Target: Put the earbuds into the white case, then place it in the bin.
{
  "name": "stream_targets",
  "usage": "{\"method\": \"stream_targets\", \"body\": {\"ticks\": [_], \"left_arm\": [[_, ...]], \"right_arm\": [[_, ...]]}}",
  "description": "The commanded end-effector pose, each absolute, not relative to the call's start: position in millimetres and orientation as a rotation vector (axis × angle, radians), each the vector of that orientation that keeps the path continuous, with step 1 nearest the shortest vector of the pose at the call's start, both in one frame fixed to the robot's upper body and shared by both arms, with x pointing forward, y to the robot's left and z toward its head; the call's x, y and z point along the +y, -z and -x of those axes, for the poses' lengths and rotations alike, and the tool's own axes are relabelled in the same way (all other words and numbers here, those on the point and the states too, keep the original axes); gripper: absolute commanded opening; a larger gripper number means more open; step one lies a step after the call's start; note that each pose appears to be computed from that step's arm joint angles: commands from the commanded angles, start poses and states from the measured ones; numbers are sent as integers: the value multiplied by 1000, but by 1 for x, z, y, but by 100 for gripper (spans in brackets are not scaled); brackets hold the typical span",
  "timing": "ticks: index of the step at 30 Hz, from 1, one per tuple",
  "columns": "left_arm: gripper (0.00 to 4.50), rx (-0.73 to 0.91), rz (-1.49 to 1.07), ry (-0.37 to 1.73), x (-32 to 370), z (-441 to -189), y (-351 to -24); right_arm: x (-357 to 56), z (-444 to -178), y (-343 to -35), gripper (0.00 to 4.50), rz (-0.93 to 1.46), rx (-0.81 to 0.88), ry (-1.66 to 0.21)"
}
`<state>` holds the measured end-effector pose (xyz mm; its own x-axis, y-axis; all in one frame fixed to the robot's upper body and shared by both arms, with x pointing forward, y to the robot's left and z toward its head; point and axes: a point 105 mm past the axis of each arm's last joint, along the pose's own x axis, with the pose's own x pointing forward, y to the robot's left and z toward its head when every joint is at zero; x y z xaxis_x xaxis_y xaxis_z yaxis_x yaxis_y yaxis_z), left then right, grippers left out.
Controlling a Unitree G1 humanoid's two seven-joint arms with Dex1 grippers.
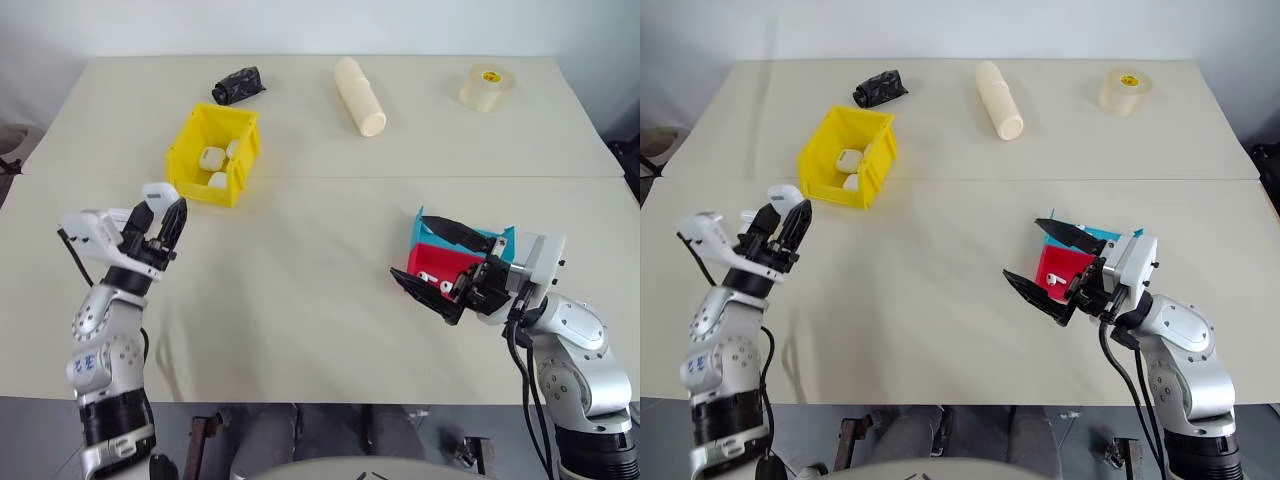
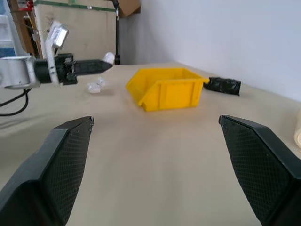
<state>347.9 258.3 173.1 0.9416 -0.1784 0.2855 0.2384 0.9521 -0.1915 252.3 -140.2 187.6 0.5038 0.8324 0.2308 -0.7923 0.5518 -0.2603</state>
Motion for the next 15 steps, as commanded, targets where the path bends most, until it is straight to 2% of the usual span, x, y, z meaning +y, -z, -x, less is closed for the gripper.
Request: {"method": "stream_targets", "body": {"ticks": [1,7,12,14,15], "left_arm": [[279,-259,130,235,253,-376,-193],[279,-200,71,259,243,-419,-201],[279,-156,33,260,243,-434,-201],[355,-165,40,267,243,-435,-204],[379,-170,38,277,242,-435,-206]], "right_arm": [[-138,-251,-196,447,150,-391,-983],[-131,-252,-196,447,148,-394,-995],[-128,-252,-199,447,146,-403,-993],[-126,-250,-200,450,143,-408,-990],[-126,-250,-200,450,141,-409,-989]]}}
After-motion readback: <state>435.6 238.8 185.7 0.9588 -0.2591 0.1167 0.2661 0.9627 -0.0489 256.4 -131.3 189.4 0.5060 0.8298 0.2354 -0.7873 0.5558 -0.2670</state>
